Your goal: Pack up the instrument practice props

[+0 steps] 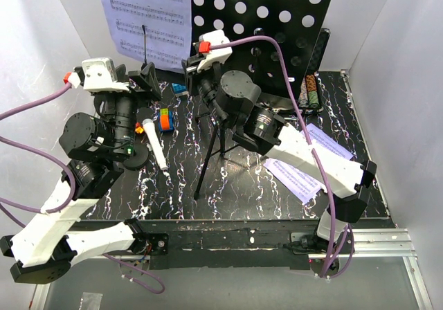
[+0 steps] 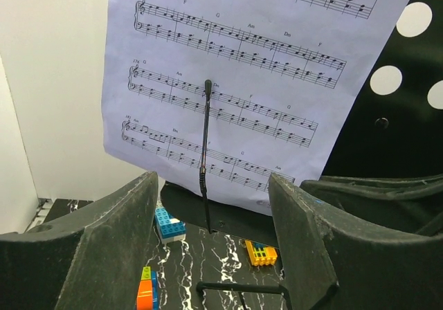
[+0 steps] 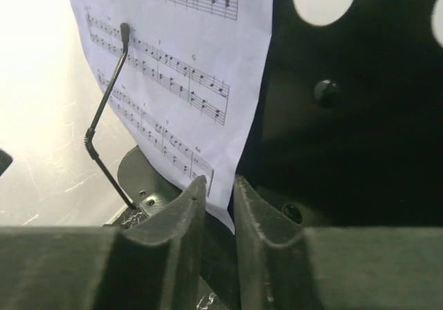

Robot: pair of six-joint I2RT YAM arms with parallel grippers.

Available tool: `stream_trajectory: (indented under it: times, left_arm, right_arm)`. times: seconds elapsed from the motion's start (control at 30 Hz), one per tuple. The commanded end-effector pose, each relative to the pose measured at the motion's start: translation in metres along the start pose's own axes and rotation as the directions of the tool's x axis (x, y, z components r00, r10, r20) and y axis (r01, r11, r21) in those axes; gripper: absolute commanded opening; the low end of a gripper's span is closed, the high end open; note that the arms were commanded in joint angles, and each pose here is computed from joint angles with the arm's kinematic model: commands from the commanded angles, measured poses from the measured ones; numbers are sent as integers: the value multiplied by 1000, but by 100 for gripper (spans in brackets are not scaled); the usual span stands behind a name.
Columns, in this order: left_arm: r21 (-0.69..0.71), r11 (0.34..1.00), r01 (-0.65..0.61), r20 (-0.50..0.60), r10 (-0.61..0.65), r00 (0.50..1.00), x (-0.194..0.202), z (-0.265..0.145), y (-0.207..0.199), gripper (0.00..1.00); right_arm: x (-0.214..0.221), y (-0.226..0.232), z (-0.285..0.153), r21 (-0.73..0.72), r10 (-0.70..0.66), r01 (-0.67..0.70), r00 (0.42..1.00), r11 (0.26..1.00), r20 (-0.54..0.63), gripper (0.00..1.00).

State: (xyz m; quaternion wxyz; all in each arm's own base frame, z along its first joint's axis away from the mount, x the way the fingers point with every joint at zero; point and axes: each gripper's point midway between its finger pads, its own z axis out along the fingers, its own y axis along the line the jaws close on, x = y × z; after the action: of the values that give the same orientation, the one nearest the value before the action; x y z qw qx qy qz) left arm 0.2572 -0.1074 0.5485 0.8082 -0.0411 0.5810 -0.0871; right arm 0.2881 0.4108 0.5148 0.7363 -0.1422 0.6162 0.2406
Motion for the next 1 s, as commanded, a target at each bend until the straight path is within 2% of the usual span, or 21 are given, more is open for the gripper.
stream_trajectory:
  times: [0.0, 0.1, 0.53, 0.8, 0.83, 0.87, 0.9, 0.93, 0.97]
  left_arm:
    - [-10, 1000, 2, 11, -2, 1000, -2, -1, 3, 64]
    - [-13, 1000, -5, 9, 5, 1000, -1, -1, 4, 63]
    - [-31, 999, -18, 17, 19, 1000, -2, -3, 9, 58]
    - [-42, 999, -26, 19, 26, 999, -2, -1, 9, 65]
    - [-39, 999, -22, 17, 23, 1000, -2, 0, 8, 66]
    - [-39, 999, -16, 18, 16, 1000, -2, 0, 7, 66]
    - [-36, 999, -16, 14, 16, 1000, 0, 0, 6, 66]
    - [-37, 999, -14, 10, 14, 1000, 2, 1, 5, 66]
    - [-35, 999, -5, 11, 6, 1000, 2, 0, 5, 66]
  right_arm:
    - [-33, -9, -1, 21, 55, -56, 995, 998, 79, 23]
    - [-36, -12, -3, 23, 52, -54, 994, 998, 92, 2]
    - [-46, -25, -23, 16, 46, -48, 993, 999, 112, 1]
    - [-42, -33, -38, 2, 50, -50, 992, 999, 112, 1]
    - [-44, -31, -39, -9, 49, -49, 992, 999, 117, 3]
    - [-44, -28, -38, -26, 47, -44, 992, 999, 117, 25]
    - [-48, -25, -38, -41, 50, -45, 991, 998, 122, 43]
    - [-46, -21, -36, -54, 44, -39, 993, 998, 113, 55]
    - [-48, -18, -35, -66, 44, -37, 993, 997, 111, 61]
